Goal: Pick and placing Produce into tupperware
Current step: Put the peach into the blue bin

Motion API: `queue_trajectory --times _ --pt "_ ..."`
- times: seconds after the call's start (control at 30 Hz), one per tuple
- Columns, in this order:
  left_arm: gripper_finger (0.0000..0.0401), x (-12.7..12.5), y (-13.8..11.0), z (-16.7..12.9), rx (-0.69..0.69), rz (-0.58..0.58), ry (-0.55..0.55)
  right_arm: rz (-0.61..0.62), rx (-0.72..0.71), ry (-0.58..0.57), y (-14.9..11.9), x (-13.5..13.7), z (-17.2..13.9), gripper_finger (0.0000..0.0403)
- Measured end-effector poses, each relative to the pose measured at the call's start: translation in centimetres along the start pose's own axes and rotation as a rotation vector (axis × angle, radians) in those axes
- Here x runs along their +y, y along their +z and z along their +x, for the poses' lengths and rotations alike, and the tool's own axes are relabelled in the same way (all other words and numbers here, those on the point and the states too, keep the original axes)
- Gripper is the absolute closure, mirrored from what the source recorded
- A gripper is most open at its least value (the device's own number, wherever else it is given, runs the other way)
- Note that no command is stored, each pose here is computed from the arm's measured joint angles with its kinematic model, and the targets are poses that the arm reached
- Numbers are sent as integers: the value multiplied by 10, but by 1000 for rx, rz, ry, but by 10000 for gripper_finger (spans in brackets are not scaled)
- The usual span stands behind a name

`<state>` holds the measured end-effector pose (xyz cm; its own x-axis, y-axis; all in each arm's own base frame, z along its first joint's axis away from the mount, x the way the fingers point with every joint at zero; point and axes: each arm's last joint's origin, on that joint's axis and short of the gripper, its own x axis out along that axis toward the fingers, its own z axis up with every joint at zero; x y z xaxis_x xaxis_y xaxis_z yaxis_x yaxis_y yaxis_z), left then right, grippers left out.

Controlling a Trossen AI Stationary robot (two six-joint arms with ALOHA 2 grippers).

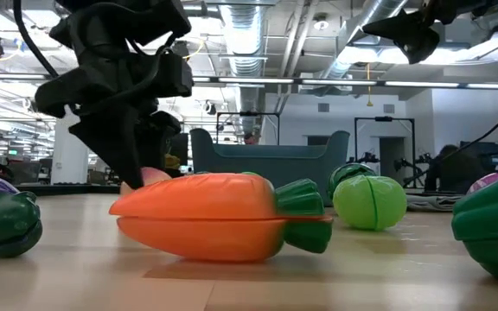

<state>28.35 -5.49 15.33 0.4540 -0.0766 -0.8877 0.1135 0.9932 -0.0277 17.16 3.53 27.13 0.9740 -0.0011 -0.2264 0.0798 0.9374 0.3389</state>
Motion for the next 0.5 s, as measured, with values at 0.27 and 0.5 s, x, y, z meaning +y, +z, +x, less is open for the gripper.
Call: queue_trajectory --times 0.27,0.5 --pt "162 3 0 1 2 -1 2 -1 2 -1 0 0 0 138" --pt "162 3 -1 2 4 -1 10 -1 5 -2 0 0 0 138"
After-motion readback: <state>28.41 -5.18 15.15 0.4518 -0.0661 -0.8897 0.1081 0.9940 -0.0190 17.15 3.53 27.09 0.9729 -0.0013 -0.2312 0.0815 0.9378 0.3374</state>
